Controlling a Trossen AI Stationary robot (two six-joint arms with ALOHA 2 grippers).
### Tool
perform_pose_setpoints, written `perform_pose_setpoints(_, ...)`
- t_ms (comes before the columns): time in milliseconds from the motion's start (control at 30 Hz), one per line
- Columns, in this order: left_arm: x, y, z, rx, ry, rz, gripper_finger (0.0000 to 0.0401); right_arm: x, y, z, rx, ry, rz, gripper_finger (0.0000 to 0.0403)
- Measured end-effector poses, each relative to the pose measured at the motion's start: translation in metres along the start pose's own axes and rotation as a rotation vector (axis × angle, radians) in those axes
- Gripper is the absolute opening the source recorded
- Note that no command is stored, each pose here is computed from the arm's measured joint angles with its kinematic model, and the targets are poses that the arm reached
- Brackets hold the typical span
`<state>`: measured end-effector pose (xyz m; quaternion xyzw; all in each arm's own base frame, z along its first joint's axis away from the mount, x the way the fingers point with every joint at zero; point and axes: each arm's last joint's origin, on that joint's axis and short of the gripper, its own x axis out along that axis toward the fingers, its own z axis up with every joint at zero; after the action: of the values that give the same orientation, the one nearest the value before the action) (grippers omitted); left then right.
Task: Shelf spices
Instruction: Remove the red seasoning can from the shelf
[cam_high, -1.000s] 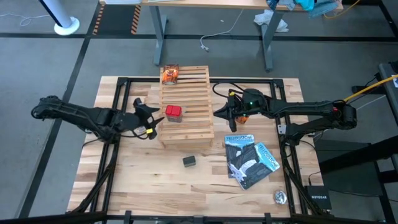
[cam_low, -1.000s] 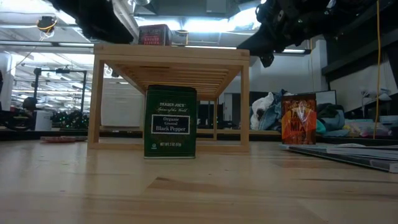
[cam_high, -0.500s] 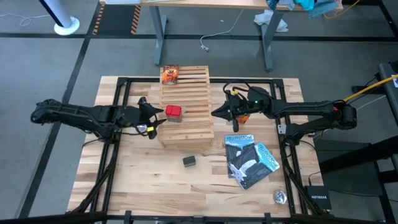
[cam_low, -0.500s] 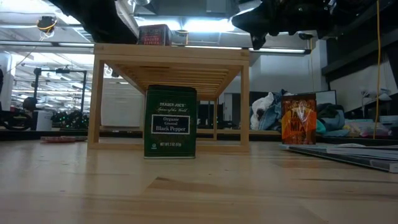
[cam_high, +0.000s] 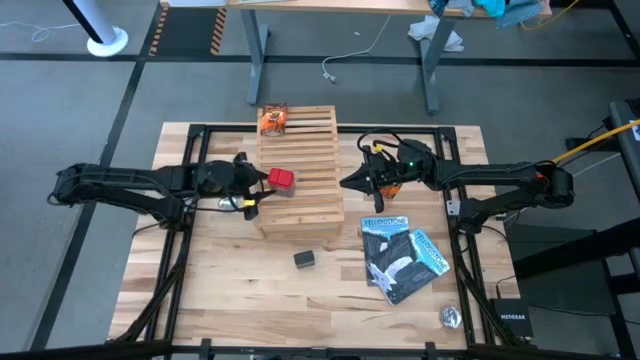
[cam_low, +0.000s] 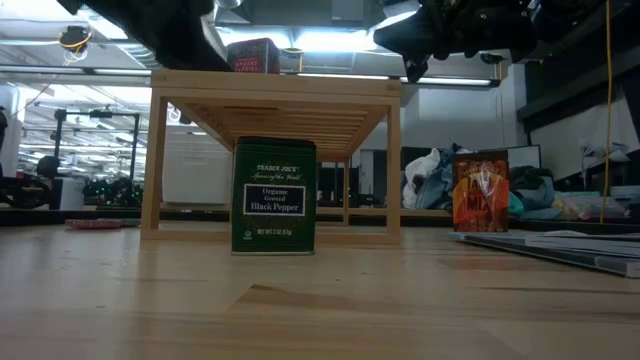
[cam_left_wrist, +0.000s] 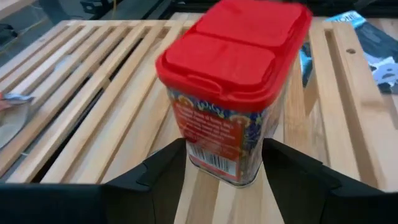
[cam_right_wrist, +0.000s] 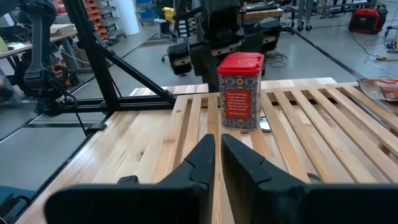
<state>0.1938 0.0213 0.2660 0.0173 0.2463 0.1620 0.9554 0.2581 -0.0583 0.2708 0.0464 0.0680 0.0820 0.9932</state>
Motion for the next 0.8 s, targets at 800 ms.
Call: perform_pose_setpoints(800, 0.022, 0.003, 0.006, 0.152, -0.057, -0.071, 0.0203, 0.016, 0.008, -0.008, 0.047, 0.004, -0.020, 0.0033)
